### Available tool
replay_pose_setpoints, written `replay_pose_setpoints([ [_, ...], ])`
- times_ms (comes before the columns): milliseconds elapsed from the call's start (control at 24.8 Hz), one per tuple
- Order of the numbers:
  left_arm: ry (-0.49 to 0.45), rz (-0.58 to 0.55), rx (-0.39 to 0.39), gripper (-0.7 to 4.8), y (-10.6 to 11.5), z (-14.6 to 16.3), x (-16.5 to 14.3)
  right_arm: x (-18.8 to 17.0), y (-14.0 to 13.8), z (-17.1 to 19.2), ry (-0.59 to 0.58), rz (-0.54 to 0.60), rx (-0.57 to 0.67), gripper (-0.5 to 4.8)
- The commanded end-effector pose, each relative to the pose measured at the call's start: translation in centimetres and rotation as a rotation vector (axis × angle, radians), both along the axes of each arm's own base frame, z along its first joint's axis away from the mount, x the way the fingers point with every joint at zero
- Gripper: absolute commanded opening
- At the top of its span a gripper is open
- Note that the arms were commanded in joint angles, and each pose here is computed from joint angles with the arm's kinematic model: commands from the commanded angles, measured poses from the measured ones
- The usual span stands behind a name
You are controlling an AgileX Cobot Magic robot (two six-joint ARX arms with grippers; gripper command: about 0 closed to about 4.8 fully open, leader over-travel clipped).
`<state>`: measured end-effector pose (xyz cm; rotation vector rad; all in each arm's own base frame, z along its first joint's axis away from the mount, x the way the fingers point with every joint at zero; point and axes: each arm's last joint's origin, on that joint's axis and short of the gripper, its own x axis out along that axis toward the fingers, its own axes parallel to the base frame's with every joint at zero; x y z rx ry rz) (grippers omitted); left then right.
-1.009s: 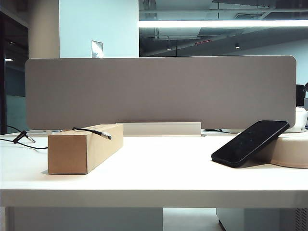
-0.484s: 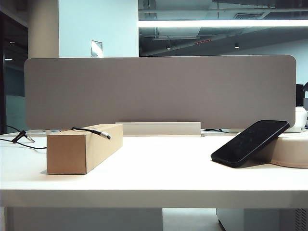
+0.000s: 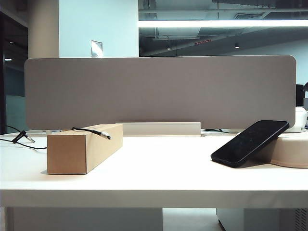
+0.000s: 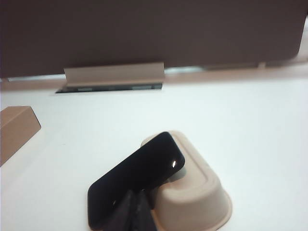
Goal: Pick up the charging cable and the phone, plug the charging cable into the charging port on the phone, and finally place them back on the table.
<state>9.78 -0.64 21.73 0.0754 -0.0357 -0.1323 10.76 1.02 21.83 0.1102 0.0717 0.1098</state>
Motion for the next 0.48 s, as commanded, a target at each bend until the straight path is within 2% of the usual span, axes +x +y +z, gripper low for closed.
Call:
replay_pose_setpoints([
  [40, 0.035, -0.047, 0.002, -0.06, -0.1, 0.5, 0.7, 1.0, 0.1, 1.0, 0.034, -0.008, 0.050, -0.01],
  [81, 0.049, -0.054, 0.002, -0.06, -0.2, 0.6, 0.9, 1.2, 0.1, 1.2, 0.048, -0.005, 0.057, -0.01],
  [242, 0.104, -0.114, 0.001, -0.06, -0.4, 1.3, 1.9, 2.4, 0.2, 1.2, 0.126, -0.011, 0.210, 0.14],
  [283, 0.122, -0.132, 0.000, -0.06, -0.5, 1.6, 2.3, 2.8, 0.4, 1.0, 0.151, 0.028, 0.232, 0.51],
  [323, 0.132, -0.136, 0.000, -0.06, -0.5, 1.8, 2.6, 3.0, 0.5, 0.9, 0.167, 0.054, 0.235, 0.61],
  [484, 0.189, -0.180, -0.005, -0.06, -0.7, 3.1, 4.1, 4.0, 0.8, -0.1, 0.273, 0.095, 0.332, 0.67],
])
